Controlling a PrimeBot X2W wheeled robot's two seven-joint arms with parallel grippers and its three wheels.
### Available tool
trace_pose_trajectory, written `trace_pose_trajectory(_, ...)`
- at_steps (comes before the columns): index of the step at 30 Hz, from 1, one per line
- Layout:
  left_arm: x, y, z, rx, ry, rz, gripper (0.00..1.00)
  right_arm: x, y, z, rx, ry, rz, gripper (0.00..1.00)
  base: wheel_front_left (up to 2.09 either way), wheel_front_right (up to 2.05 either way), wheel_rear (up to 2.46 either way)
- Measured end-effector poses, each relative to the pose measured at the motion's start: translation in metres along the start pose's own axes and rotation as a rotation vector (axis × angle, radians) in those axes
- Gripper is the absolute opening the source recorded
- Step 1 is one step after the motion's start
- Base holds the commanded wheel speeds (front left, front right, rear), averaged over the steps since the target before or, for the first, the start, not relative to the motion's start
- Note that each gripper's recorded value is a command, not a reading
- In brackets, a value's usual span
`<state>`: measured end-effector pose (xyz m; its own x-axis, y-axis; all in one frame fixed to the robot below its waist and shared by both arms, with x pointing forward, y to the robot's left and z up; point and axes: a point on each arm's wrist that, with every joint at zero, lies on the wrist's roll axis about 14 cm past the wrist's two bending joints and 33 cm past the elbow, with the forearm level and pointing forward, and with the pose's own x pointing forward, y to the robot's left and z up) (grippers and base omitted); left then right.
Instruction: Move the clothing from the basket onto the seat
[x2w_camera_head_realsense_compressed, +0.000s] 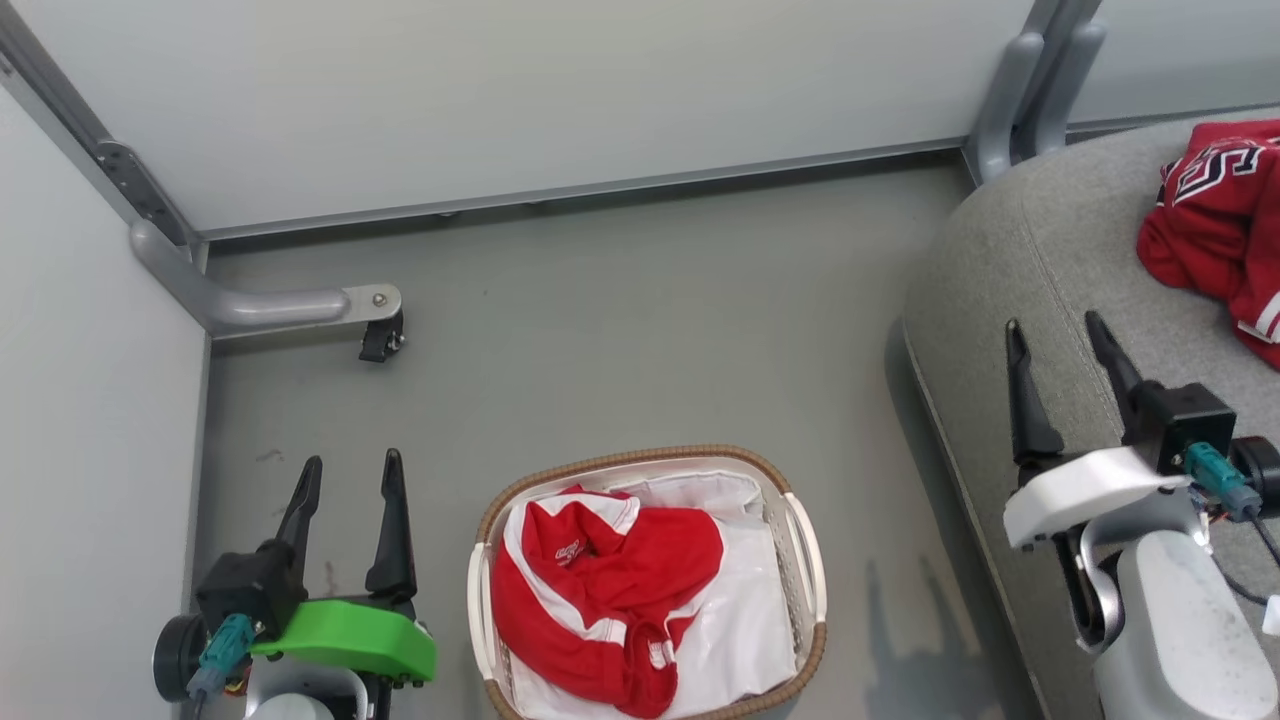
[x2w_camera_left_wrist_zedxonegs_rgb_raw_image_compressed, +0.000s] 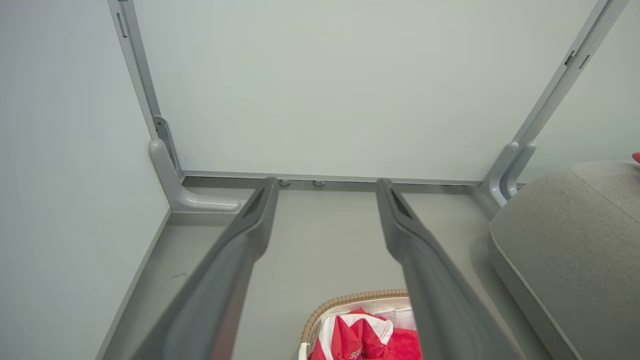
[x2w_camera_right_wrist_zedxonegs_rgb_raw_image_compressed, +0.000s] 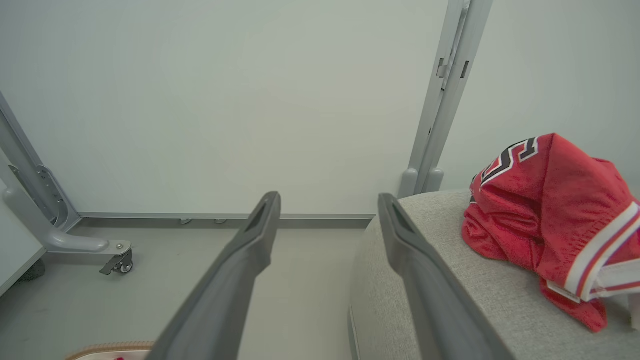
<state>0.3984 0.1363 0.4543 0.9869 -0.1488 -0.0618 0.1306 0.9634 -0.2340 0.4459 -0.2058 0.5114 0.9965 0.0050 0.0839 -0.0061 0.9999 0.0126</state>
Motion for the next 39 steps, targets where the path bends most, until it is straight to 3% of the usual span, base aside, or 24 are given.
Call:
trace_pose_trajectory(13, -0.039, 0.018, 0.009, -0.037, -0.033, 0.082, 1.00, -0.038, 0.041, -0.012, 0.130, 0.041, 0.082, 1.00, 0.00, 0.00, 0.00)
trace_pose_trajectory(39, -0.041, 0.015, 0.004, -0.033, -0.015, 0.075, 1.00, -0.046, 0.045, -0.016, 0.122, 0.055, 0.098, 1.00, 0.00, 0.00, 0.00)
